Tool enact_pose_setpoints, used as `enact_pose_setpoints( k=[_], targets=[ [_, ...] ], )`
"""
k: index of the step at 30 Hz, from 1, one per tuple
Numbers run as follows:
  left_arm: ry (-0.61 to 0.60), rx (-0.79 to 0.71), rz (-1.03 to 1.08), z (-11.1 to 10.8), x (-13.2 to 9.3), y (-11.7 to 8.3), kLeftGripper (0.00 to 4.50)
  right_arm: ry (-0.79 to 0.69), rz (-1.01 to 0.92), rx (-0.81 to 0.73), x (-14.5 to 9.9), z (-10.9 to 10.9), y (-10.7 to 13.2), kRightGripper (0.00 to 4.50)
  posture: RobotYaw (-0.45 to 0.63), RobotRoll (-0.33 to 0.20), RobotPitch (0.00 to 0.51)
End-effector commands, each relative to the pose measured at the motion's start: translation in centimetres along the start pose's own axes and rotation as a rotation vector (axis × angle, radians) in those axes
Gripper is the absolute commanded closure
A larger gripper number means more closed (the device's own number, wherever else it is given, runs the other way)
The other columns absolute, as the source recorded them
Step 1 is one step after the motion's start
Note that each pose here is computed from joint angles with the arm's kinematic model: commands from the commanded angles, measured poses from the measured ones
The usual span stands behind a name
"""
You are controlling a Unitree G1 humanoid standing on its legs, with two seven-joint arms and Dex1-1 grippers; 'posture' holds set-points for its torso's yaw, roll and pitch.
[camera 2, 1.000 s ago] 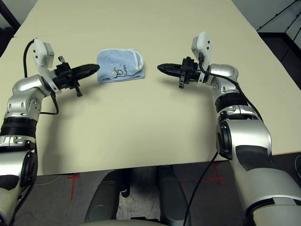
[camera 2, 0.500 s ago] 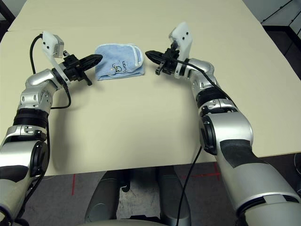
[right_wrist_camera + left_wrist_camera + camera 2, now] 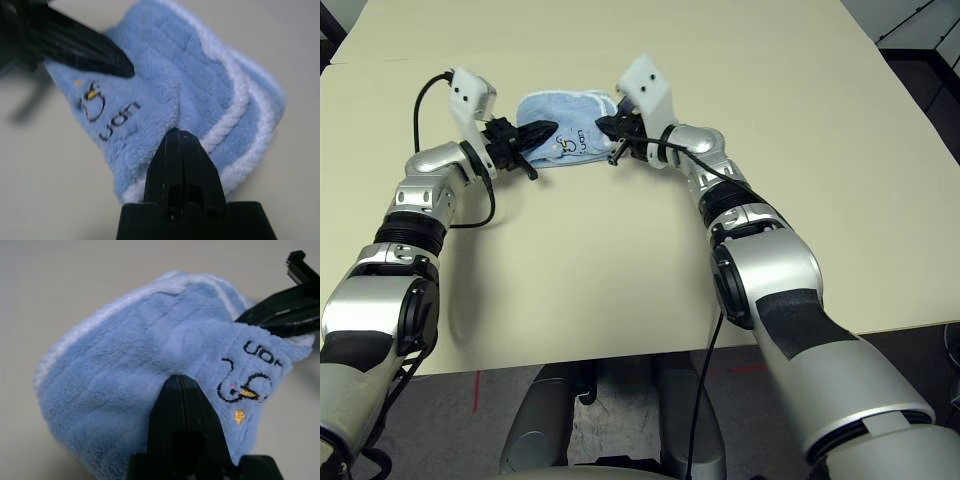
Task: Fold the towel and set it aside.
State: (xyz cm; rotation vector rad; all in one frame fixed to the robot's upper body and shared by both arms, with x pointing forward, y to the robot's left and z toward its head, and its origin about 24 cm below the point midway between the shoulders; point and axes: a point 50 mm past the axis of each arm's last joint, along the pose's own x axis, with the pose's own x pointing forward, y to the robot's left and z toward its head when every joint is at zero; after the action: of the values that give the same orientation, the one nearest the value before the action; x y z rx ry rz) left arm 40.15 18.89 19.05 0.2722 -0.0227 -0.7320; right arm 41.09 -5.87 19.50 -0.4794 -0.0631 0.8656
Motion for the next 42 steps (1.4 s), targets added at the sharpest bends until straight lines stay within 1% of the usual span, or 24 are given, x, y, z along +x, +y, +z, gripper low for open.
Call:
enact_pose_setpoints(
  k=[1, 5, 8, 11, 15, 19, 20, 22, 26, 28, 32, 37, 40, 42],
  targets=[
    [0.108, -0.006, 0.054, -1.6, 0.0, 0.1, 4.45, 0.136, -0.024, -0.031, 0.1, -1.9, 0.5, 4.50, 0.03, 0.000, 0.328],
    [0.130, 0.010, 0.084, -1.9, 0.0, 0.3, 4.45, 0.182, -0.075, -0.051, -0.3, -2.5, 0.0, 4.50, 0.03, 0.000, 0.319],
    [0.111, 0.010, 0.094, -1.5, 0.0, 0.5, 4.45, 0.176, -0.095, -0.060, -0.5, -2.4, -0.4, 4.50, 0.03, 0.000, 0.316],
    [0.036, -0.005, 0.082, -0.1, 0.3, 0.6, 4.45, 0.080, -0.111, -0.012, -0.7, -1.2, -1.0, 4.50, 0.03, 0.000, 0.304],
    [-0.075, -0.051, 0.080, 1.7, 0.6, 0.8, 4.45, -0.105, -0.168, 0.119, -1.1, 0.8, -2.2, 4.50, 0.02, 0.000, 0.297],
    [-0.136, -0.103, 0.135, 2.6, 1.0, 1.0, 4.45, -0.167, -0.229, 0.200, -0.9, 1.7, -2.6, 4.50, 0.01, 0.000, 0.294],
    [-0.145, -0.119, 0.154, 2.7, 1.1, 1.1, 4.45, -0.167, -0.244, 0.212, -0.8, 1.8, -2.6, 4.50, 0.01, 0.000, 0.294],
    [-0.109, -0.114, 0.200, 2.5, 1.4, 1.1, 4.45, -0.107, -0.296, 0.191, -0.4, 1.6, -2.4, 4.50, 0.01, 0.000, 0.296],
    [-0.011, -0.127, 0.269, 1.4, 1.8, 1.1, 4.45, -0.008, -0.346, 0.172, 0.5, 1.0, -1.5, 4.50, 0.01, 0.000, 0.298],
    [0.045, -0.125, 0.294, 0.6, 1.8, 1.1, 4.45, 0.045, -0.356, 0.163, 1.1, 0.5, -0.7, 4.50, 0.01, 0.000, 0.296],
    [0.088, -0.127, 0.321, -0.1, 1.7, 1.0, 4.45, 0.087, -0.339, 0.148, 1.8, 0.3, 0.5, 4.50, 0.02, 0.000, 0.294],
    [0.102, -0.114, 0.345, -0.4, 1.6, 1.1, 4.45, 0.111, -0.331, 0.123, 2.1, 0.1, 0.9, 4.50, 0.04, 0.000, 0.288],
    [0.074, -0.115, 0.343, 0.1, 1.6, 1.2, 4.45, 0.098, -0.344, 0.127, 1.9, 0.3, 0.5, 4.50, 0.04, 0.000, 0.287],
    [0.028, -0.118, 0.311, 0.8, 1.7, 1.2, 4.45, 0.080, -0.365, 0.131, 1.5, 0.5, -0.2, 4.50, 0.03, 0.000, 0.290]
  ],
)
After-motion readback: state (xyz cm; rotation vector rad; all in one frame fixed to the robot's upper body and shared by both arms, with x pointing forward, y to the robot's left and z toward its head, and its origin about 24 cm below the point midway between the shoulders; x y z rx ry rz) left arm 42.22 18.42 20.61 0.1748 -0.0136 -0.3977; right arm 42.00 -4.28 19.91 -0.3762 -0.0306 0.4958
